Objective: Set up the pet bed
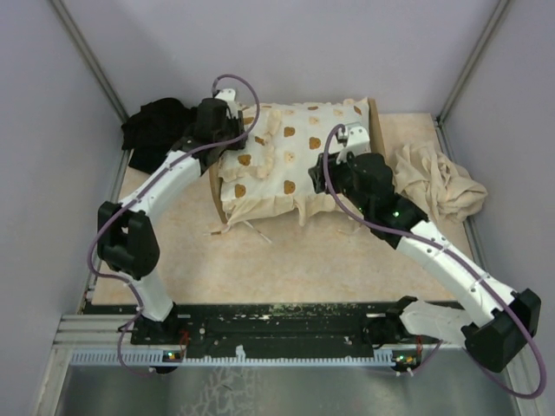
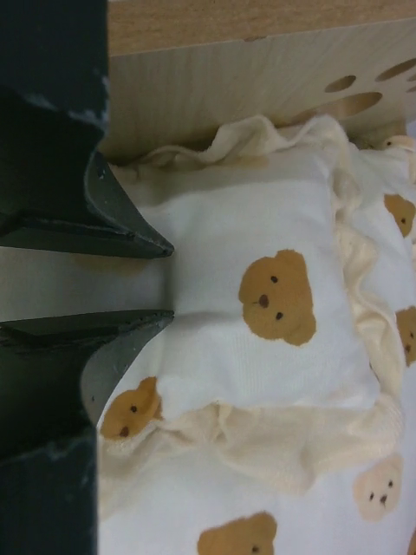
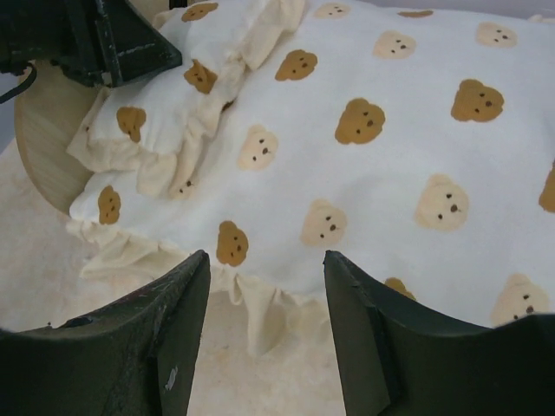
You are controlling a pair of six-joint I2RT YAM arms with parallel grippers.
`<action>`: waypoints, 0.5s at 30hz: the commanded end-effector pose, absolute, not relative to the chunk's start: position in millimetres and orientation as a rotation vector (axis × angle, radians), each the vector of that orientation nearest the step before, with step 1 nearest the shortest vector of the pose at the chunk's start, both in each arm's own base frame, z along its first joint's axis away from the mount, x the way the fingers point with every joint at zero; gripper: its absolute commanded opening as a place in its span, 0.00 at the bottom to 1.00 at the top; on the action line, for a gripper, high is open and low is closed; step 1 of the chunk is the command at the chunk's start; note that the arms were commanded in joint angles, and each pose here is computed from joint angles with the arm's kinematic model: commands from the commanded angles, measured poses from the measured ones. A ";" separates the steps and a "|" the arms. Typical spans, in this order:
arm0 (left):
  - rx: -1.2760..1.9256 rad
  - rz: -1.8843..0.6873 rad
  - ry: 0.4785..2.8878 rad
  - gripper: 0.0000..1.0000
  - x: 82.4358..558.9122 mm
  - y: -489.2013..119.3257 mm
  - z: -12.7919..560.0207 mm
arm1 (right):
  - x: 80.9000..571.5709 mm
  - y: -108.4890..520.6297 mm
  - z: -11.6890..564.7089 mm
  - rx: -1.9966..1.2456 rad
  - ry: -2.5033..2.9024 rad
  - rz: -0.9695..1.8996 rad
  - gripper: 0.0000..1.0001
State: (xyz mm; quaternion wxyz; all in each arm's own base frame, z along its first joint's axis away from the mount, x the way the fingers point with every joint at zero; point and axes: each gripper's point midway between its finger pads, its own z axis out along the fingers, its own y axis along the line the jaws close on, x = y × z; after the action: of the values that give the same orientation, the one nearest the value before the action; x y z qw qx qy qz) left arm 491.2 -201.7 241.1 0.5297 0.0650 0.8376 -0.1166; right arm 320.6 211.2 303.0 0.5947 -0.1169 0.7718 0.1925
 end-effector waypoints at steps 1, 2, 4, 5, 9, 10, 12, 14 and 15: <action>0.065 -0.271 1.968 0.37 509.5 -185.2 257.8 | 300.0 202.7 319.8 -0.277 1.729 0.491 0.56; 0.066 -0.283 1.962 0.38 511.5 -186.5 263.3 | 296.3 202.0 317.7 -0.278 1.730 0.502 0.56; 0.085 -0.318 1.957 0.40 513.9 -193.5 274.4 | 291.1 198.9 311.9 -0.270 1.733 0.513 0.56; 0.097 -0.341 1.954 0.43 512.9 -197.3 280.6 | 288.5 198.2 308.8 -0.269 1.735 0.518 0.56; 0.161 -0.485 1.917 0.51 496.2 -216.2 307.7 | 280.8 189.9 287.5 -0.254 1.784 0.502 0.68; 0.186 -0.522 1.903 0.53 489.8 -220.5 315.8 | 278.5 187.6 283.1 -0.247 1.795 0.501 0.78; 0.219 -0.583 1.885 0.61 475.2 -226.2 329.0 | 273.3 182.2 274.9 -0.229 1.814 0.496 0.84; 0.235 -0.618 1.875 0.70 460.0 -226.2 336.7 | 268.2 174.7 269.8 -0.196 1.825 0.488 0.84; 0.242 -0.630 1.866 0.74 452.1 -225.5 341.1 | 265.6 171.1 269.4 -0.178 1.825 0.487 0.85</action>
State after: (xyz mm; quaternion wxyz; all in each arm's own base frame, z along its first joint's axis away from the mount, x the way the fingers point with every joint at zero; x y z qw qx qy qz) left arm 484.6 -218.0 307.4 0.5416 0.0787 0.8088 -0.2151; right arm 275.3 182.6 261.1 0.5711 -0.1080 0.7885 0.2010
